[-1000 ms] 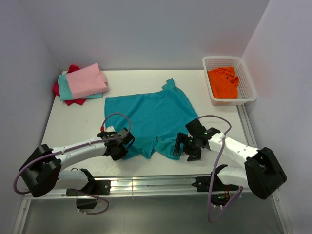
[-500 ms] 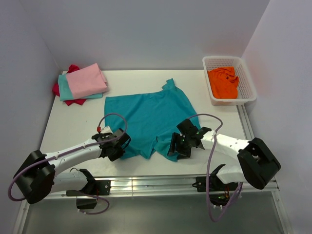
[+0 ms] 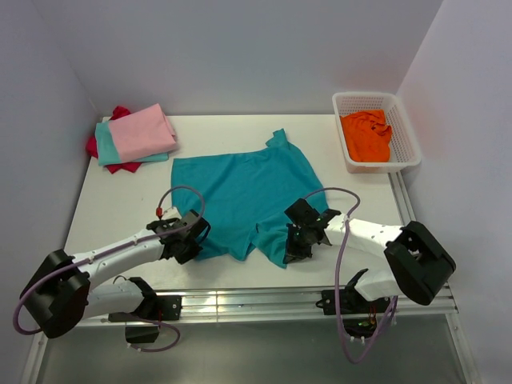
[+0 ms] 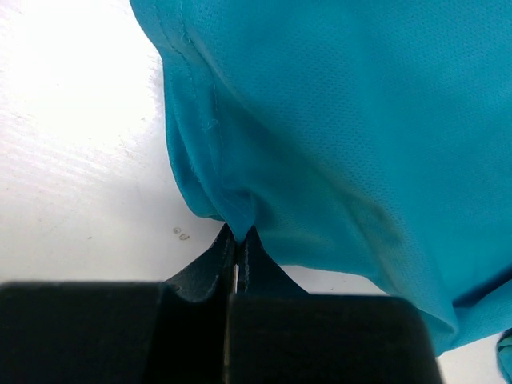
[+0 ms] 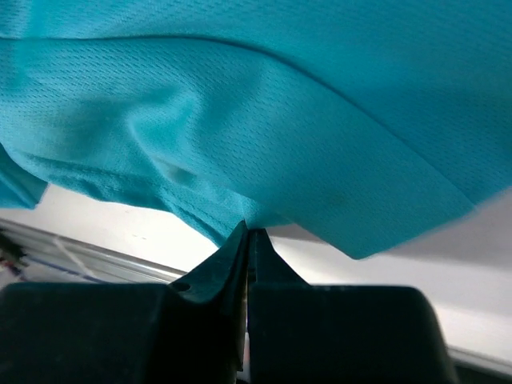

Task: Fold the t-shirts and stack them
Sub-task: Flatten out the tshirt

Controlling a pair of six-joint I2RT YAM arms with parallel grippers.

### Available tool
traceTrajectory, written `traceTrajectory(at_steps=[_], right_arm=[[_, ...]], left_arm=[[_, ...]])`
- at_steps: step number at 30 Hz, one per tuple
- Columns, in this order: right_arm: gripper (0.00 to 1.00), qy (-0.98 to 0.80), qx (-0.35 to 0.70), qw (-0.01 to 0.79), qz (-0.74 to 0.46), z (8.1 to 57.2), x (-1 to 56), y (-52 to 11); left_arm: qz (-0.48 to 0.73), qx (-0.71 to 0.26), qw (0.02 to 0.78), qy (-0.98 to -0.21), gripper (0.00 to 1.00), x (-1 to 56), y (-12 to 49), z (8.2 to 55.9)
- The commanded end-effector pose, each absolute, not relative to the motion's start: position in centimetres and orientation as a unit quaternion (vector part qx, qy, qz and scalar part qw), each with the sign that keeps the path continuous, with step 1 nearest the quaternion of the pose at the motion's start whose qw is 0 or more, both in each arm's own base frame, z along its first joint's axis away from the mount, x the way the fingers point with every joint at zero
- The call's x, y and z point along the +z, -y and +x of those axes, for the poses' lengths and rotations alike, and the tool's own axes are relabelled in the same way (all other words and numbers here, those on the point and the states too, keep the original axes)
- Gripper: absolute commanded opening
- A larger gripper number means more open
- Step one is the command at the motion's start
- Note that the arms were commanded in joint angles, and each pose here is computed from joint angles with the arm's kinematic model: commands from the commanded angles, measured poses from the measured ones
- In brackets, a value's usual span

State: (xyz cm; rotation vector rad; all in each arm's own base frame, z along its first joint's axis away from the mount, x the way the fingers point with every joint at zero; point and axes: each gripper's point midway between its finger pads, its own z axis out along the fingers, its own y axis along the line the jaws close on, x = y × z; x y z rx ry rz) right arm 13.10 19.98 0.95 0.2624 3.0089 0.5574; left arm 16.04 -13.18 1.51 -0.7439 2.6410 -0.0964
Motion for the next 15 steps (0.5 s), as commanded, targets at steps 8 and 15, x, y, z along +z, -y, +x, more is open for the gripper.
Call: traceTrajectory(at_steps=[8,15], right_arm=[[0.00,-0.962,0.176,0.206,0.044,18.9,15.7,-19.5],[0.00,-0.932,0.188,0.302,0.069,18.5,25.3,-16.3]], left_arm=[[-0.233,-0.063,0.294,-0.925,0.00,13.2,13.4,19.9],[-0.214,-0.092,0.315,-0.920,0.00,18.8,12.4,18.5]])
